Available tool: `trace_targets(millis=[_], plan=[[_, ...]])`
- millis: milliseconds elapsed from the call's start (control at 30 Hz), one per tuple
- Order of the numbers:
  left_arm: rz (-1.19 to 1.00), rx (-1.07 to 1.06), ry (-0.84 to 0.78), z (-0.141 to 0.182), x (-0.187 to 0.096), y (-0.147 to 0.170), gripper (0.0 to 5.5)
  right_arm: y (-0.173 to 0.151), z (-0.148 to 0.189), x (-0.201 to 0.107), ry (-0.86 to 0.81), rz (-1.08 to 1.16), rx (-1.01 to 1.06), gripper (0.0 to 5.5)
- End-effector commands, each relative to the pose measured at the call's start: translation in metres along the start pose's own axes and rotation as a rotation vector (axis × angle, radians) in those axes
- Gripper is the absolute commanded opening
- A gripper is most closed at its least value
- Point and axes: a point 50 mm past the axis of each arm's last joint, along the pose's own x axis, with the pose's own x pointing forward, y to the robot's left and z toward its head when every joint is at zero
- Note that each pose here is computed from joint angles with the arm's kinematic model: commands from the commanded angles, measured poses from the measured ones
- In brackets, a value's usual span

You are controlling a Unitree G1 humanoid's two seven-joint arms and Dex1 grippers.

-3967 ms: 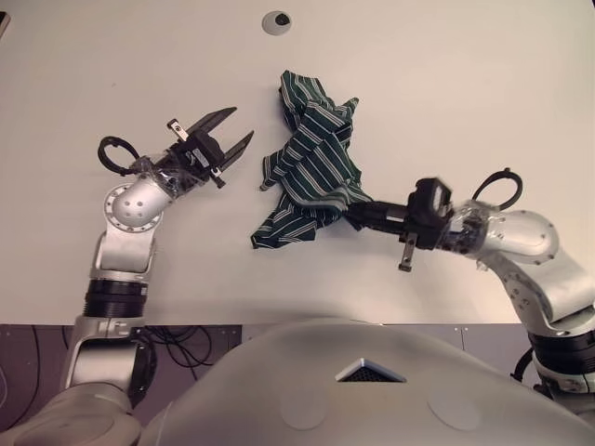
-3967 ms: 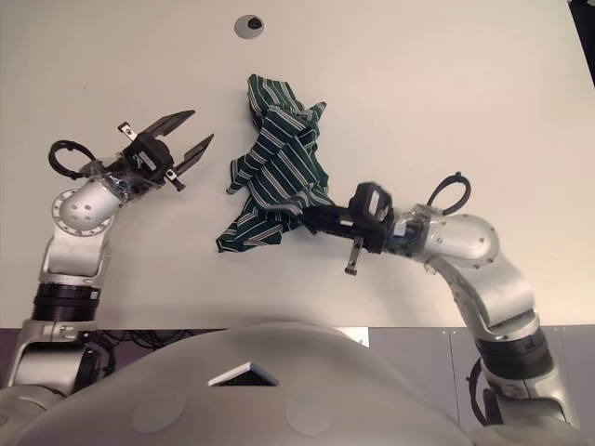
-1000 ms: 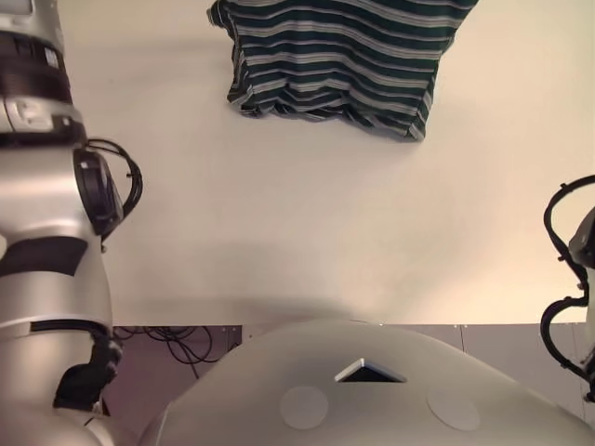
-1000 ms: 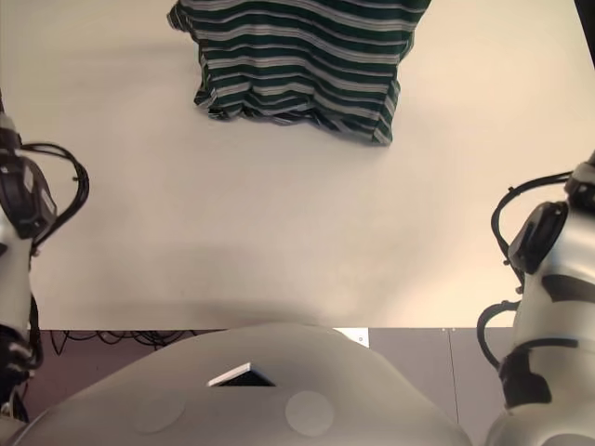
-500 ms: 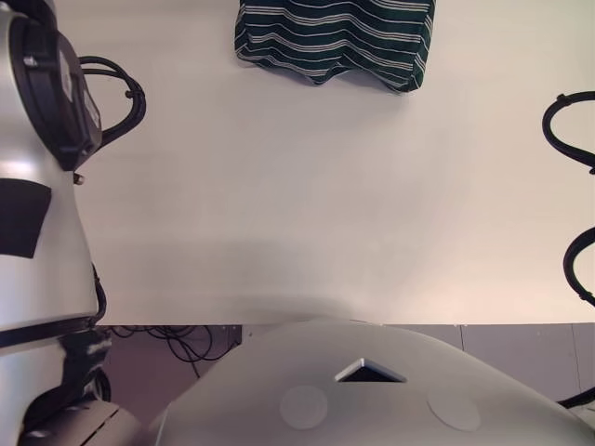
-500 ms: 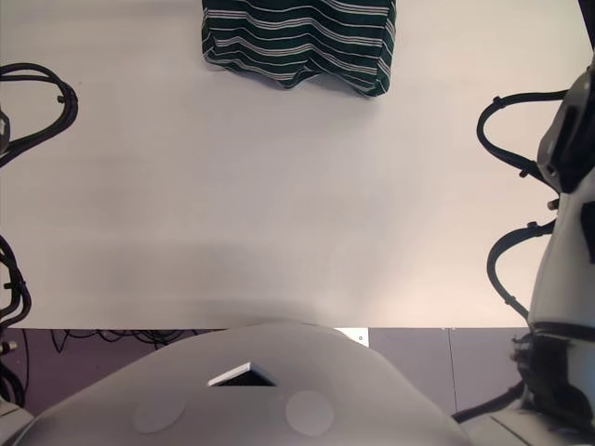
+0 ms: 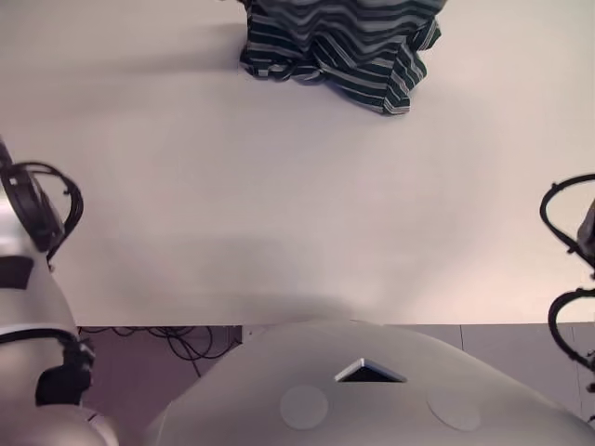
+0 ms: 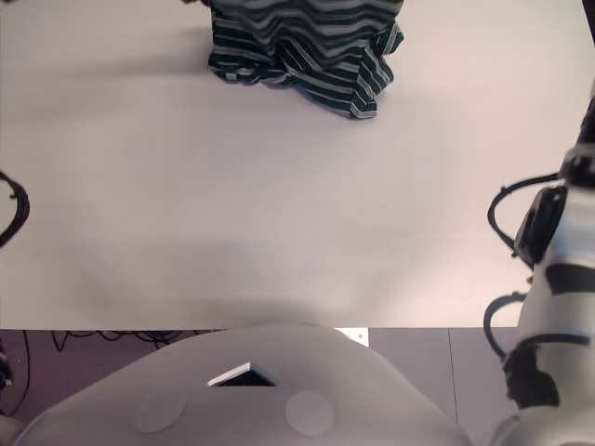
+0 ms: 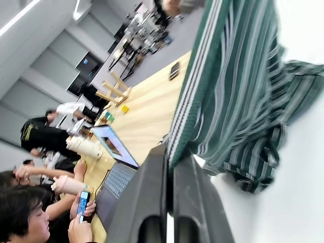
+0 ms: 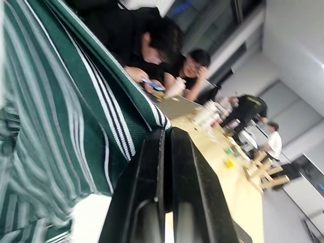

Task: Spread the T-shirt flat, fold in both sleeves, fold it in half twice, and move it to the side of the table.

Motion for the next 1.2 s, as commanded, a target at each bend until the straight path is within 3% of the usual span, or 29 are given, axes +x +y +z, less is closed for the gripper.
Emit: trace_targets(millis=[33, 133, 300, 433, 600, 667, 833, 900, 1000, 1100, 1200], plan=[[-0.14, 0.028, -0.023, 0.025, -0.069, -0.066, 0.04, 0.051, 0.036, -0.064, 0.042, 0.163, -0.096, 0.0], [-0.264, -0.055, -0.073, 0.032, -0.085, -0.109, 0.04, 0.089, 0.055, -0.08, 0.072, 0.31, -0.115, 0.0], [-0.407, -0.185, -0.018, 0.024, -0.092, -0.174, 0.04, 0.13, 0.063, -0.092, 0.146, 0.505, -0.096, 0.0], [-0.453, -0.206, 0.016, 0.029, -0.094, -0.196, 0.04, 0.154, 0.063, -0.102, 0.212, 0.64, -0.046, 0.0], [-0.555, -0.239, 0.115, 0.021, -0.093, -0.225, 0.04, 0.189, 0.033, -0.118, 0.338, 0.861, 0.128, 0.0], [-0.592, -0.271, 0.12, 0.019, -0.092, -0.232, 0.0, 0.208, 0.022, -0.123, 0.364, 0.935, 0.222, 0.43], [-0.7, -0.433, 0.046, 0.018, -0.089, -0.262, 0.76, 0.231, 0.002, -0.128, 0.433, 1.04, 0.283, 1.26], [-0.689, -0.472, -0.001, 0.016, -0.089, -0.262, 0.76, 0.229, 0.0, -0.131, 0.424, 1.043, 0.309, 1.67], [-0.611, -0.569, -0.186, 0.021, -0.088, -0.238, 0.76, 0.22, 0.0, -0.134, 0.399, 1.017, 0.339, 1.67], [-0.521, -0.585, -0.303, 0.024, -0.084, -0.213, 0.76, 0.195, -0.007, -0.104, 0.295, 0.745, 0.333, 1.67], [-0.486, -0.578, -0.364, 0.027, -0.083, -0.194, 0.76, 0.189, -0.014, -0.07, 0.211, 0.56, 0.363, 1.13]])
